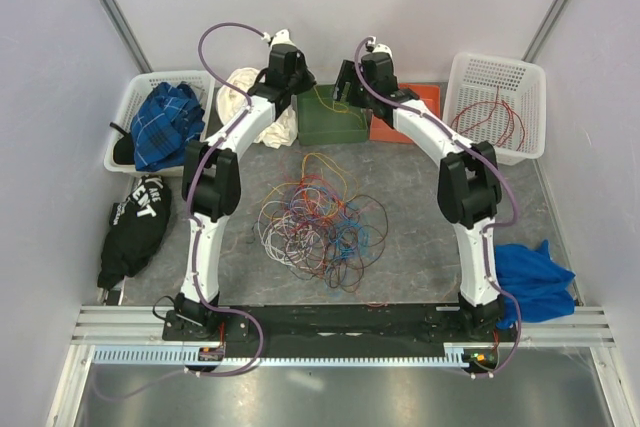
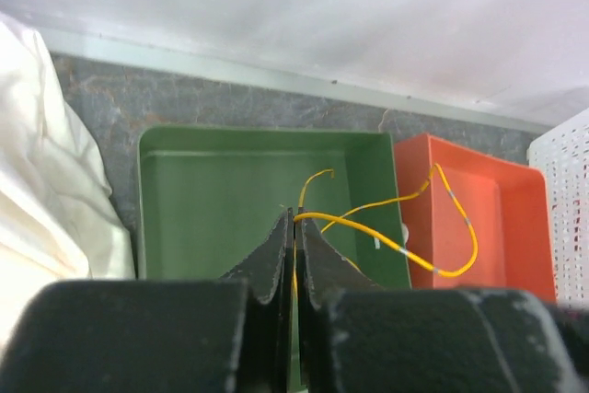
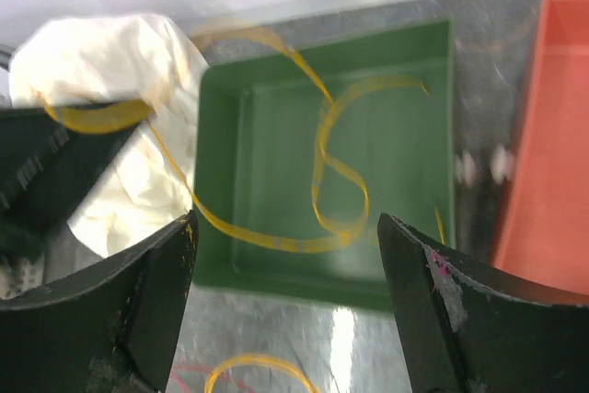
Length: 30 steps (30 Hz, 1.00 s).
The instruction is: Untangle the cables
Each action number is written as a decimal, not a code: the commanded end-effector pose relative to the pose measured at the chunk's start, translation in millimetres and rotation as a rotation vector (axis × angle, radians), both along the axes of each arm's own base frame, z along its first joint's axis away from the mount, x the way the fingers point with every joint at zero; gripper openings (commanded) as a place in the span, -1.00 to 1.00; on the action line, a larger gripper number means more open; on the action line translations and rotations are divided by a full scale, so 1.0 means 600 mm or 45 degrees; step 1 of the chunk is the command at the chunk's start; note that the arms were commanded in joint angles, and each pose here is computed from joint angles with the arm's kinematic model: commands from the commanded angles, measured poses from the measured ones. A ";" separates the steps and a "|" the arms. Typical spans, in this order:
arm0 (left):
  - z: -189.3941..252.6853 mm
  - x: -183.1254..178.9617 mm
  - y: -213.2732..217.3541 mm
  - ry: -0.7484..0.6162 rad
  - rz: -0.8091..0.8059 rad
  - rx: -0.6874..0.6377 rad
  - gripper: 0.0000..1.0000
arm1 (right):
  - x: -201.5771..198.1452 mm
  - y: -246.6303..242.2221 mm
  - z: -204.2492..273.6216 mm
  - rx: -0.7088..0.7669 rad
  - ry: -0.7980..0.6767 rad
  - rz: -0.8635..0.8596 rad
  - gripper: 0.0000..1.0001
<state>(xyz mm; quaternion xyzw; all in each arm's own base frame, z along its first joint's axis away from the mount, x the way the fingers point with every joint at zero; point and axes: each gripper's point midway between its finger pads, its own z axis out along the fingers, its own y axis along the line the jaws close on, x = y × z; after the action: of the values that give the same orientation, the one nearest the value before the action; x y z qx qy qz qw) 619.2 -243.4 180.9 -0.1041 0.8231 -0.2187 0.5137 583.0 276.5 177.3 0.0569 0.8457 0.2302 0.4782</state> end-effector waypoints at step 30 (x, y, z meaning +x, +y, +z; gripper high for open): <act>0.071 -0.445 -0.046 -0.020 0.016 -0.068 0.99 | -0.473 0.003 0.112 0.221 -0.284 0.144 0.62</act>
<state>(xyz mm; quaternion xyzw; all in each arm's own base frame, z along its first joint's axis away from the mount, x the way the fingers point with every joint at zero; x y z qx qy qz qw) 382.7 -274.0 211.8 -0.0803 0.8317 -0.2006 0.5114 318.6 280.2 242.6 -0.0059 0.7919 0.3053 0.5288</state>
